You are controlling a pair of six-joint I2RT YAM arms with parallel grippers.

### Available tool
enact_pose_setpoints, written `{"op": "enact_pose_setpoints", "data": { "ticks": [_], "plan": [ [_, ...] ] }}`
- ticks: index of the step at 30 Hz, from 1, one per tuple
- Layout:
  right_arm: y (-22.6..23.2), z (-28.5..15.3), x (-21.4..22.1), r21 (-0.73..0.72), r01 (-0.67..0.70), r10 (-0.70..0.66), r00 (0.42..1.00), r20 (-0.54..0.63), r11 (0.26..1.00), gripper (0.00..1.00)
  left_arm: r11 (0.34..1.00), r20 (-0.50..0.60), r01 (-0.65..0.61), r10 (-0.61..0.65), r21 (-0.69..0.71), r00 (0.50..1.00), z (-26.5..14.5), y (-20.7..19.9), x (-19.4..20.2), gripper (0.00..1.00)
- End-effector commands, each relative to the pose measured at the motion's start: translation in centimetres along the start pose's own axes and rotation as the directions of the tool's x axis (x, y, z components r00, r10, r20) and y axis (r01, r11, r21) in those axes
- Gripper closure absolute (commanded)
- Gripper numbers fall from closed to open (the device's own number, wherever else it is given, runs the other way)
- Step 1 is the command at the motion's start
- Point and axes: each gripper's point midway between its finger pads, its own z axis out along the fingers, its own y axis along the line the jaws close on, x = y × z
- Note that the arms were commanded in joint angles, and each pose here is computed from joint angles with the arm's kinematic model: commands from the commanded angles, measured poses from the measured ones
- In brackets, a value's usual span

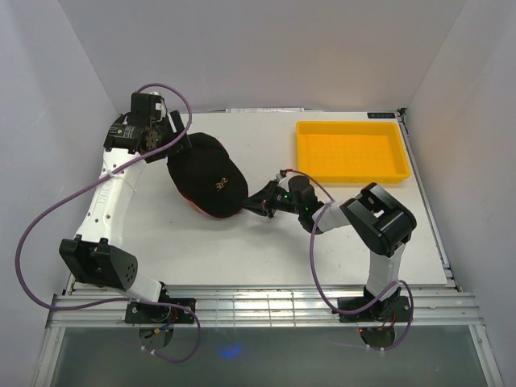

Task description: Stack the hats

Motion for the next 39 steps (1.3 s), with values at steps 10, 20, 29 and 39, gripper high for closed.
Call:
{"op": "enact_pose_setpoints", "data": {
  "ticks": [10,20,29,39],
  "plan": [
    [-4.7,0.1,-0.9,0.211,-0.057,0.057,0.998,0.006,0.976,0.92,0.975,0.219,0.162,-0.126,-0.151,0.967,-3.9,3.7,-6.0,0.16],
    [-4.6,-0.4,-1.6,0.213,-0.051,0.051,0.999,0.006,0.976,0.92,0.958,0.149,0.228,-0.204,-0.173,0.968,-0.3,5.7,-4.5,0.28],
    [-4.0,-0.2,-1.9,0.207,-0.037,0.038,0.999,0.002,0.978,0.92,0.976,0.047,0.204,-0.200,-0.080,0.979,2.0,4.4,-1.2,0.32],
    [-2.5,0.0,-2.1,0.172,-0.013,0.013,1.000,0.000,0.985,0.92,0.979,0.032,0.197,-0.195,-0.052,0.980,2.4,4.2,0.1,0.32]
  ]
}}
